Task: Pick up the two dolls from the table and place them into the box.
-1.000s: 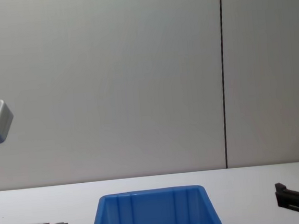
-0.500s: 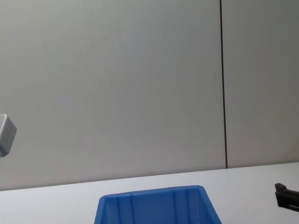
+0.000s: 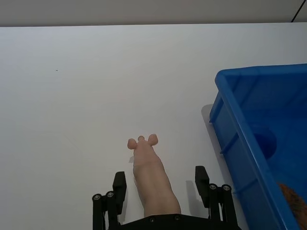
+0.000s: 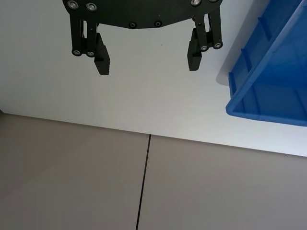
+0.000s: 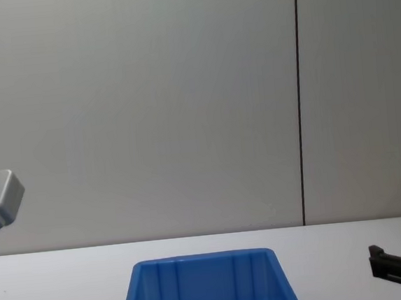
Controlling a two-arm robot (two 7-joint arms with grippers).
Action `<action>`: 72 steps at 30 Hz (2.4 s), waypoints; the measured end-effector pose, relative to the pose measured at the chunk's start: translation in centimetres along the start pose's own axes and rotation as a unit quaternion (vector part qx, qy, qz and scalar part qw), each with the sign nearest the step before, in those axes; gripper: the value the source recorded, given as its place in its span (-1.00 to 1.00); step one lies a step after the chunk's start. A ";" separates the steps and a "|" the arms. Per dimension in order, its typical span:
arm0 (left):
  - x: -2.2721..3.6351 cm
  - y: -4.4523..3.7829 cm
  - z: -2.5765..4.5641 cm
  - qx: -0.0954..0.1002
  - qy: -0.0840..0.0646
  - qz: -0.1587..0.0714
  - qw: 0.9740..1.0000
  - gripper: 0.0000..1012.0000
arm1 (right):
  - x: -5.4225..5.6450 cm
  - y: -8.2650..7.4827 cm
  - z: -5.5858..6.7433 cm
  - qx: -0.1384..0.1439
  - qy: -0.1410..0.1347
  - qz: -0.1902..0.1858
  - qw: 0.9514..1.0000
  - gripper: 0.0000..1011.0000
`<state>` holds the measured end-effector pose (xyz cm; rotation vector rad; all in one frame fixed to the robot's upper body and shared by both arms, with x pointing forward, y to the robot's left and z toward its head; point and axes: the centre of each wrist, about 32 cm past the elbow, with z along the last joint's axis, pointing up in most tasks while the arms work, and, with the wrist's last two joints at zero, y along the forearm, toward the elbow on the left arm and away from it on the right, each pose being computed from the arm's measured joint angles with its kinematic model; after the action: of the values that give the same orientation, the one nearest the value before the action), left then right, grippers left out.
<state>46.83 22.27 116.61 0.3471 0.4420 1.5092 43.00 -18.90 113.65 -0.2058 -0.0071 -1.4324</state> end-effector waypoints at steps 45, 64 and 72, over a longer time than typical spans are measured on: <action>0.31 0.19 0.43 -0.117 -0.071 -0.036 0.990 -0.27 | 0.0 0.0 0.0 0.000 0.000 0.000 1.000 0.98; 0.80 0.17 2.04 -0.208 -0.090 -0.169 0.959 -0.27 | 0.0 0.0 0.0 0.000 0.000 0.000 1.000 0.98; 0.95 -0.28 2.32 -0.224 -0.082 -0.233 0.943 -0.27 | 0.0 0.0 0.0 0.000 0.000 0.000 1.000 0.98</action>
<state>48.20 23.33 118.44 0.0015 0.0304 1.0637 43.00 -18.89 113.65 -0.2058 -0.0071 -1.4324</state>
